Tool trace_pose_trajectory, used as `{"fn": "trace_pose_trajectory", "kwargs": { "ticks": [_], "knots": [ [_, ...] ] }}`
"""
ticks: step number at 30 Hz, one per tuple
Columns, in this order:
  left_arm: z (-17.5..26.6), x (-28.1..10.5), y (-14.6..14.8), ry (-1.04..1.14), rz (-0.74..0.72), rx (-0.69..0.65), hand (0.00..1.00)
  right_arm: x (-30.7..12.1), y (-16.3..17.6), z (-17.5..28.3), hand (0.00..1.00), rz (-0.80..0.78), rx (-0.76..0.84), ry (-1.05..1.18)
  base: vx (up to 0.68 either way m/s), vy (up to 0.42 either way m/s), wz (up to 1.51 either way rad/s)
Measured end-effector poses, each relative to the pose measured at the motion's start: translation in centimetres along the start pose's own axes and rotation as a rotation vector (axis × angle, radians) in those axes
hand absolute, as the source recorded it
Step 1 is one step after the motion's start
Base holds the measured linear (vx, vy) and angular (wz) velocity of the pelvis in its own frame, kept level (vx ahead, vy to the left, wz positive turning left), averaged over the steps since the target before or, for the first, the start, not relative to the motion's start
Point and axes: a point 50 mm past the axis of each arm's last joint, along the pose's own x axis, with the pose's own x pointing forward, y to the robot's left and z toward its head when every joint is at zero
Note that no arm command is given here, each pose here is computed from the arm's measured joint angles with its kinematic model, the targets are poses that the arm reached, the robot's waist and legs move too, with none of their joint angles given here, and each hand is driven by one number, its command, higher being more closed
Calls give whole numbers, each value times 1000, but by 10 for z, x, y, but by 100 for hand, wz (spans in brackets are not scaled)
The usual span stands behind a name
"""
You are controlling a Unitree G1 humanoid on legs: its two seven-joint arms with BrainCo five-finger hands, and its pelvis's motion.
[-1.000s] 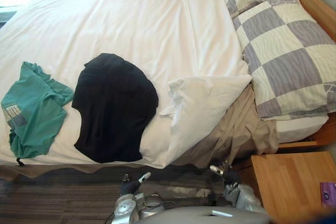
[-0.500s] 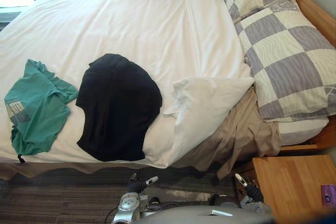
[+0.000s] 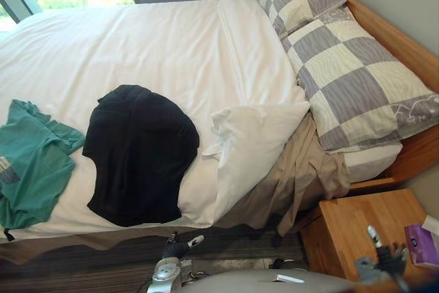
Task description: Tidy the bed and pick cloth on bed and put in laundry
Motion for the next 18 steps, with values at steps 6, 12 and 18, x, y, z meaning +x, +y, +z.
{"fn": "trace_pose_trajectory", "kwargs": {
  "ticks": [6, 12, 18],
  "knots": [
    [-13, -5, 31, -5, 59, 57, 0, 20, 34, 92, 0, 164, -59, -371, 106, 25, 8],
    [-48, -20, 44, 86, 72, 120, 0, 18, 90, 140, 0, 396, -241, -568, 48, 4, 24],
    [-42, -19, 47, 58, 76, 133, 0, 5, 158, 149, 0, 650, -388, -615, -53, -2, 20]
  ]
}}
